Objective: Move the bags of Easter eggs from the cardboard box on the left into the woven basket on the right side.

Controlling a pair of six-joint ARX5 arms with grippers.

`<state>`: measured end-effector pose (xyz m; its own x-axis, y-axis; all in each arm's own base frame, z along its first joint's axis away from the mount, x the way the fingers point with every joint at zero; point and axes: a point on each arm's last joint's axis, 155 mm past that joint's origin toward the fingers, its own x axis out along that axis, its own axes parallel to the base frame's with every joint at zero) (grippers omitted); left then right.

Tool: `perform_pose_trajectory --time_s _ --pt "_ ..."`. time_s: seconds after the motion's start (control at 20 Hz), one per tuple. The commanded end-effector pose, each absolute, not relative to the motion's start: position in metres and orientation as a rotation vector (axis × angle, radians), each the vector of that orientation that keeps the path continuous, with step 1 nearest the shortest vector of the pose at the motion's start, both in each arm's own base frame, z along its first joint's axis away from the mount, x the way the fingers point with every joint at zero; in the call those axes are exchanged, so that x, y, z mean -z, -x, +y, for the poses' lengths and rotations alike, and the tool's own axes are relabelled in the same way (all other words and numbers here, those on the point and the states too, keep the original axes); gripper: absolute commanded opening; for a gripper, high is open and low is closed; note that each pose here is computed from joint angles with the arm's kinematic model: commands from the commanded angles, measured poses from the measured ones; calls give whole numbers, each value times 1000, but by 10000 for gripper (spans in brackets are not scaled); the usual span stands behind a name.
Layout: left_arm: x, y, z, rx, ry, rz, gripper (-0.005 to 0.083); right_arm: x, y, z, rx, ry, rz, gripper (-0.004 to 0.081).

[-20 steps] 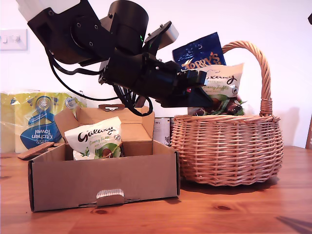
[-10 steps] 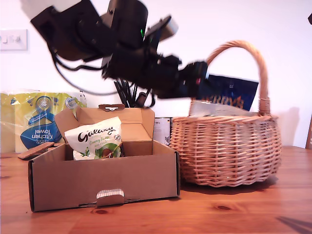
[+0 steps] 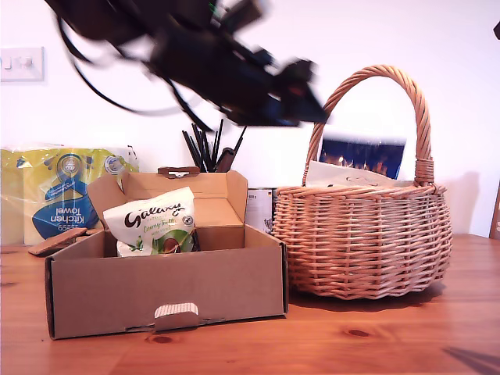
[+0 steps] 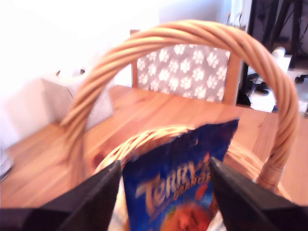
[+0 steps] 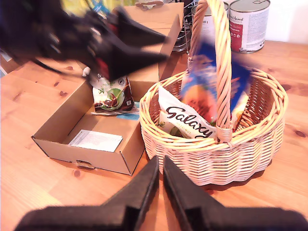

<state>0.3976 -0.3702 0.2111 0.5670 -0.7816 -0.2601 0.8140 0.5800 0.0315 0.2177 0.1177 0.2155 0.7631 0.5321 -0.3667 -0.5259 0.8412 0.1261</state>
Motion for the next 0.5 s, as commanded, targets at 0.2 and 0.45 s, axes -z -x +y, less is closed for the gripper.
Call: perform_pose_trajectory --time_s 0.2,0.45 --pt "-198 -413 -271 816 -233 417 -19 -209 -217 119 -581 -16 415 -13" --pt "-192 -420 -212 829 -245 455 -19 -210 -218 119 -578 -15 414 -13"
